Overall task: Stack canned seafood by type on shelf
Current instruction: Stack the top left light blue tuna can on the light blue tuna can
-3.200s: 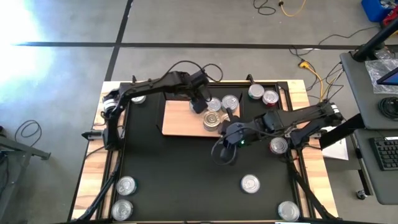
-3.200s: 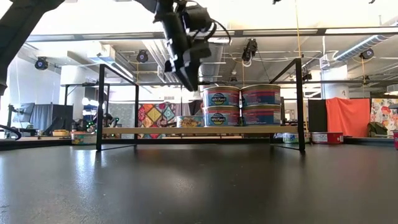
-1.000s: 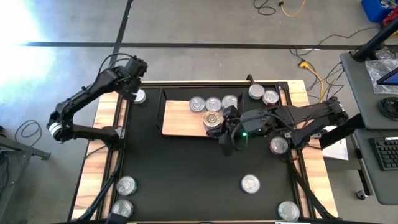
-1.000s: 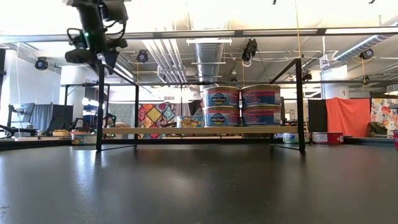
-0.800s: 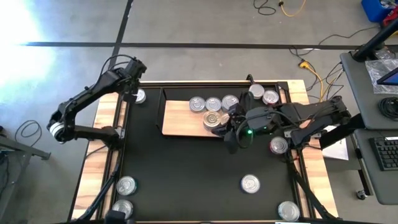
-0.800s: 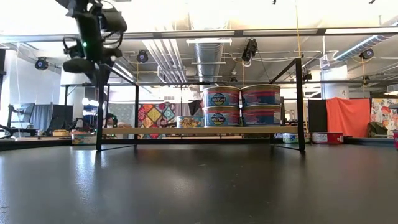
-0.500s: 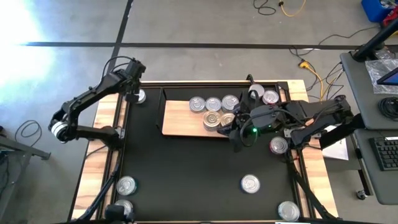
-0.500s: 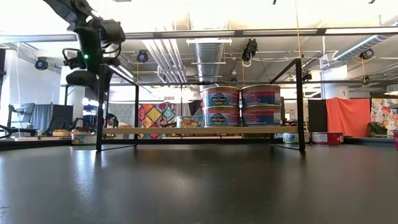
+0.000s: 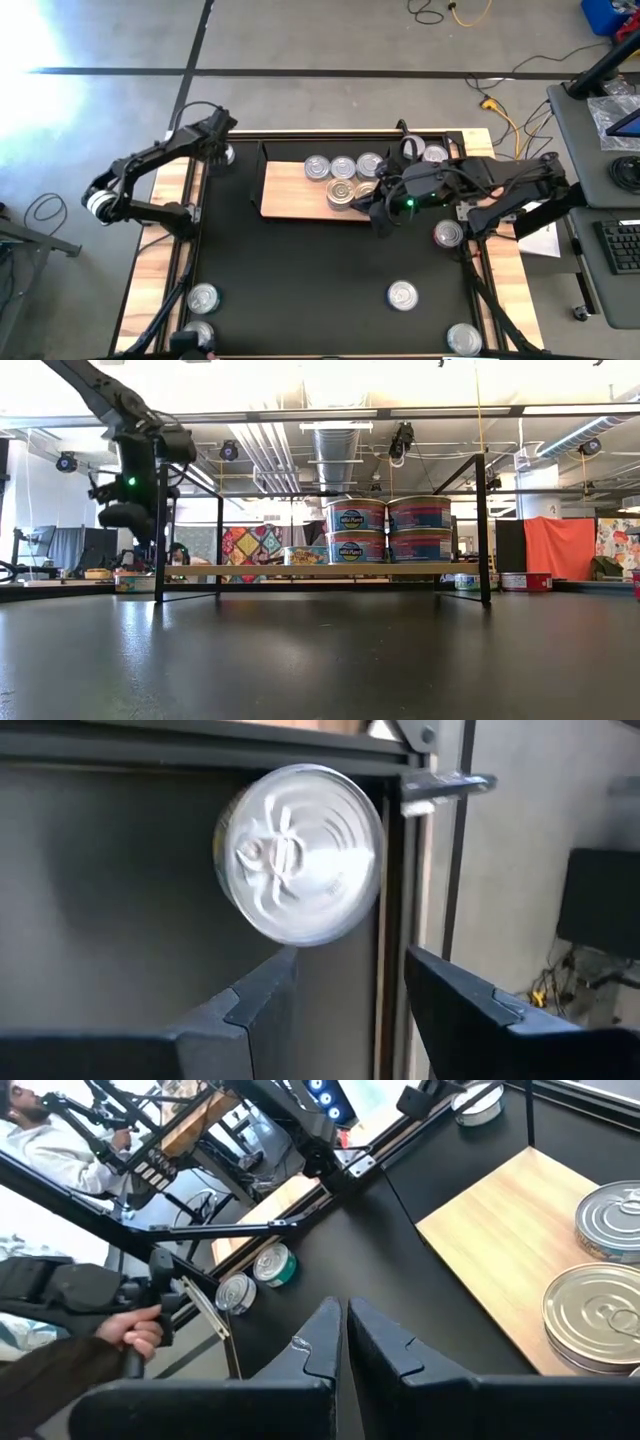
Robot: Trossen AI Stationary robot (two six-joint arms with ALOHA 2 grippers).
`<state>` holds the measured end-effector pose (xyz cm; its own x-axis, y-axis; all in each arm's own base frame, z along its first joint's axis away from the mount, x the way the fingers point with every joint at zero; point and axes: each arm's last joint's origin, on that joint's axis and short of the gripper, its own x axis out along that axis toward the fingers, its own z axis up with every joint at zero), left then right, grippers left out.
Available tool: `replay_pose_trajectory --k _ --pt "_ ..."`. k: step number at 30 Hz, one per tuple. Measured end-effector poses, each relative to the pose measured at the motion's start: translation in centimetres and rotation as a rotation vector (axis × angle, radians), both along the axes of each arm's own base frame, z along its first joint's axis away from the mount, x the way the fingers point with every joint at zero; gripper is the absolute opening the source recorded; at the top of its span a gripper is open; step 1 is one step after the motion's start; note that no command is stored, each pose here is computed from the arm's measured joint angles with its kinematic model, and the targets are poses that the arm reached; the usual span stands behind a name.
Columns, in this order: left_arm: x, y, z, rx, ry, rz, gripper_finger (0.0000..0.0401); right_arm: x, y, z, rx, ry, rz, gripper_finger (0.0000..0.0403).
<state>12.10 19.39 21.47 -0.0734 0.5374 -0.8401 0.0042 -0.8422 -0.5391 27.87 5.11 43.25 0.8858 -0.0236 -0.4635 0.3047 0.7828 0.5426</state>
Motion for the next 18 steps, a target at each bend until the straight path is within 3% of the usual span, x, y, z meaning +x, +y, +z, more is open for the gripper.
replay_pose_trajectory --k 5,10,18 --pt "-0.6 -0.1 -1.5 0.006 -0.001 0.014 0.0170 -0.4 -0.2 0.3 -0.004 -0.007 -0.001 0.0013" --pt "-0.4 0.5 -1.8 0.075 -0.031 -0.003 0.0170 -0.5 -1.2 0.5 -0.033 -0.013 -0.019 0.0013" --pt "-1.3 1.1 -2.9 0.044 -0.012 0.048 0.0170 -0.4 -1.9 0.5 -0.031 -0.011 -0.032 0.0013"
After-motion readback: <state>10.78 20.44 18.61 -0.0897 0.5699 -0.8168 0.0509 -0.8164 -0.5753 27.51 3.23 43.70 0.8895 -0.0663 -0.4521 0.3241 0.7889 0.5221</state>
